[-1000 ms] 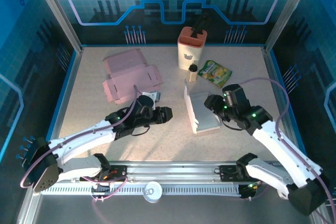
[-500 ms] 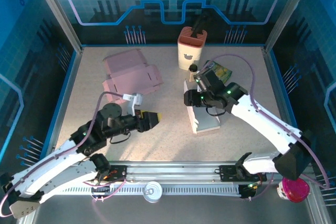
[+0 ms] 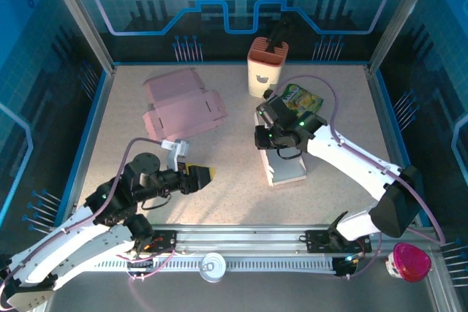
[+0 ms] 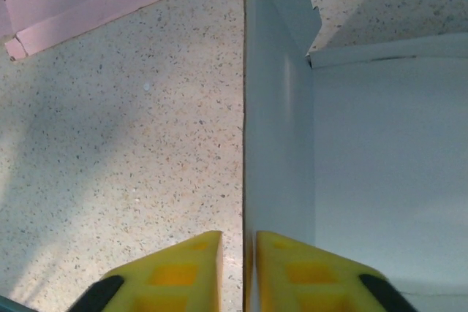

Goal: Fold the paper box

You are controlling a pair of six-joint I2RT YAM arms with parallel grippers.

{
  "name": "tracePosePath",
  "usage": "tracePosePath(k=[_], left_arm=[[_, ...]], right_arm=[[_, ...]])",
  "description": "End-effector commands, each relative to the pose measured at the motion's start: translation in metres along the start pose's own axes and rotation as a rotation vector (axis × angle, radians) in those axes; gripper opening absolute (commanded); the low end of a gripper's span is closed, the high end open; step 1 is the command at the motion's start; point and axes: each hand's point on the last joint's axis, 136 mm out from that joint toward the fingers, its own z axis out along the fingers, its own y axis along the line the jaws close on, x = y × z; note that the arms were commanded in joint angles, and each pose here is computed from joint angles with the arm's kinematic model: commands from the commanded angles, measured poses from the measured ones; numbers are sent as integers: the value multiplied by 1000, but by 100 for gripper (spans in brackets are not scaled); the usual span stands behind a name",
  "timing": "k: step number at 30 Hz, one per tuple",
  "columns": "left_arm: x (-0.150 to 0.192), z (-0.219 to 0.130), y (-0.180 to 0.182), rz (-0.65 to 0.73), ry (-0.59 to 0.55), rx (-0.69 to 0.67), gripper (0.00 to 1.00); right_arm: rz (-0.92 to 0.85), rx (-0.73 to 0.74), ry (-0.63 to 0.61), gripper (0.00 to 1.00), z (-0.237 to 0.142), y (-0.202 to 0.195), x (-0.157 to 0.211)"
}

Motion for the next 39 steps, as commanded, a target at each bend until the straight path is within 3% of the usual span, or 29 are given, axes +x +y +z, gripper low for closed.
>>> tracePosePath(k=[1, 3, 11, 18, 26, 33, 39], left_arm=[[4, 4, 4, 9, 17, -12, 54], [4, 7, 4, 10, 19, -9, 54], [6, 14, 7, 0, 22, -12, 54], [11, 19, 19, -1, 35, -52, 53], [18, 29, 27, -2, 57, -66, 52], [17, 33, 28, 15, 64, -78, 52], [21, 45, 33, 16, 87, -87, 52]], right_arm=[[61, -13, -86, 6, -9, 8, -15], [110, -12, -121, 0, -13, 7, -18], [411, -5, -337, 0, -47, -8, -35], [857, 178, -477, 0, -74, -48, -24], [1171, 450, -452, 0, -80, -55, -9], [1309, 455, -453, 0, -56, -48, -9], [1309, 472, -430, 0, -40, -41, -15]])
